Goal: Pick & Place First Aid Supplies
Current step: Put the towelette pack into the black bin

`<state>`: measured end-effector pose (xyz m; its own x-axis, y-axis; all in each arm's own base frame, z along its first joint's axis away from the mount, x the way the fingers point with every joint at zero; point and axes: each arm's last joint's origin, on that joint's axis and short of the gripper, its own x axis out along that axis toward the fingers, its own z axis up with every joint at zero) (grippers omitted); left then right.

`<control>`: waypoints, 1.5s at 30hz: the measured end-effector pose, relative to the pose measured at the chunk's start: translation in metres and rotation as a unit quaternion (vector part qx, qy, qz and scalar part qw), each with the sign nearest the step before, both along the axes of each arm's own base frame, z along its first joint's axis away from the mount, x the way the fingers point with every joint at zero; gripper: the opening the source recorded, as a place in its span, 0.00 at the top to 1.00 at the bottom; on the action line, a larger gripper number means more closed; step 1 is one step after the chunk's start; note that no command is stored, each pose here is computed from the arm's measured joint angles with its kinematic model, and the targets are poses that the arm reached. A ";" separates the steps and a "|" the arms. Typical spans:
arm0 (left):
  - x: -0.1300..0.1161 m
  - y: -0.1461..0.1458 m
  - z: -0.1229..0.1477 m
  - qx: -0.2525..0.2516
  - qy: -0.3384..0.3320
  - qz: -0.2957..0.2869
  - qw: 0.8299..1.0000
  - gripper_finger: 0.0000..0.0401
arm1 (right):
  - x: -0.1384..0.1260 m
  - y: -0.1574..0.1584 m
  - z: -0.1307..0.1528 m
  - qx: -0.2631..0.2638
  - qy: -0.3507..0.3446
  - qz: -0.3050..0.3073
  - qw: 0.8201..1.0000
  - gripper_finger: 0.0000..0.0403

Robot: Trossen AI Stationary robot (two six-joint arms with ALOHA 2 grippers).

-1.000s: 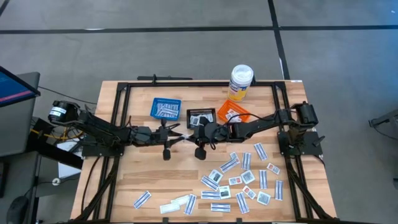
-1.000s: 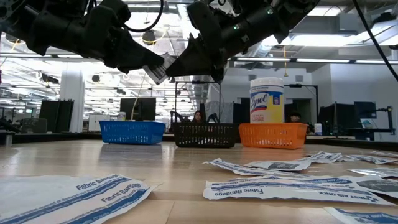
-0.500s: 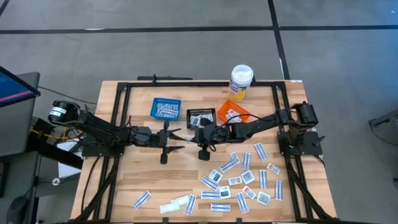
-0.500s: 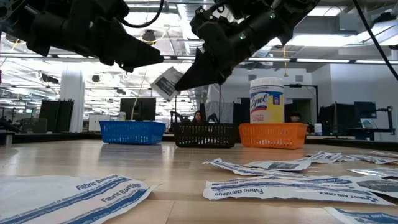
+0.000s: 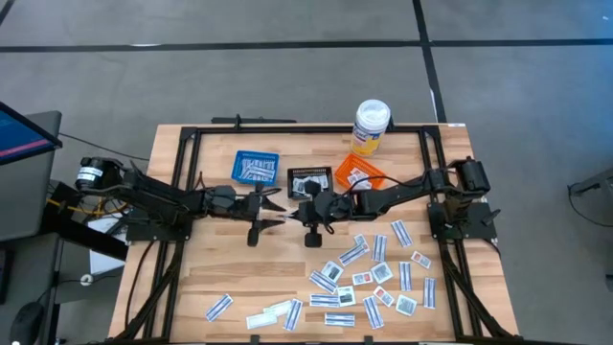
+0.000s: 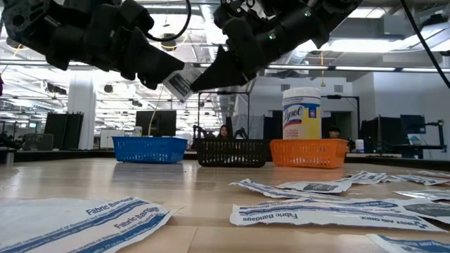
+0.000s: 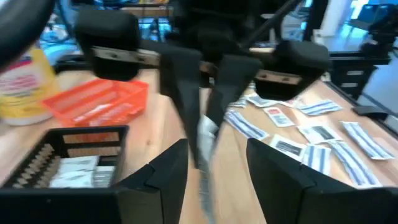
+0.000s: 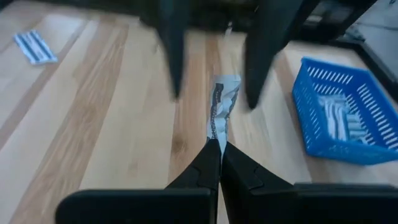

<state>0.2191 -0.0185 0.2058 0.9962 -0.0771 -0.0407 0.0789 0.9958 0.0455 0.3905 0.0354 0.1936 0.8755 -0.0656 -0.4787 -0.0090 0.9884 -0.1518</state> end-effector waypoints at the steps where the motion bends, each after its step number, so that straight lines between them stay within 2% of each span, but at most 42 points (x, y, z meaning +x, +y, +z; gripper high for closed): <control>1: 0.001 0.000 -0.001 -0.001 -0.001 -0.002 1.000 0.59 | 0.001 -0.001 0.001 0.001 -0.007 -0.001 1.000 1.00; 8: 0.009 0.004 -0.004 0.001 -0.026 0.026 0.999 0.63 | 0.002 -0.002 0.003 0.002 -0.019 -0.003 1.000 1.00; 12: 0.012 0.004 -0.006 0.020 -0.037 0.026 0.999 0.67 | 0.002 -0.002 0.003 0.003 -0.017 -0.003 1.000 1.00; 21: 0.015 0.003 -0.012 0.038 -0.026 0.024 0.999 0.89 | 0.001 -0.002 0.002 0.002 -0.014 -0.005 1.000 1.00; 24: 0.014 0.003 -0.011 0.039 -0.030 0.025 0.998 0.94 | 0.001 -0.002 0.001 0.001 -0.007 -0.005 1.000 1.00; 37: 0.015 0.002 -0.007 0.035 -0.048 0.024 0.998 0.86 | 0.000 -0.002 0.001 0.015 -0.005 -0.012 1.000 1.00; 45: 0.015 0.002 -0.007 0.039 -0.046 0.024 0.998 0.98 | 0.000 -0.002 0.001 0.016 -0.003 -0.013 1.000 1.00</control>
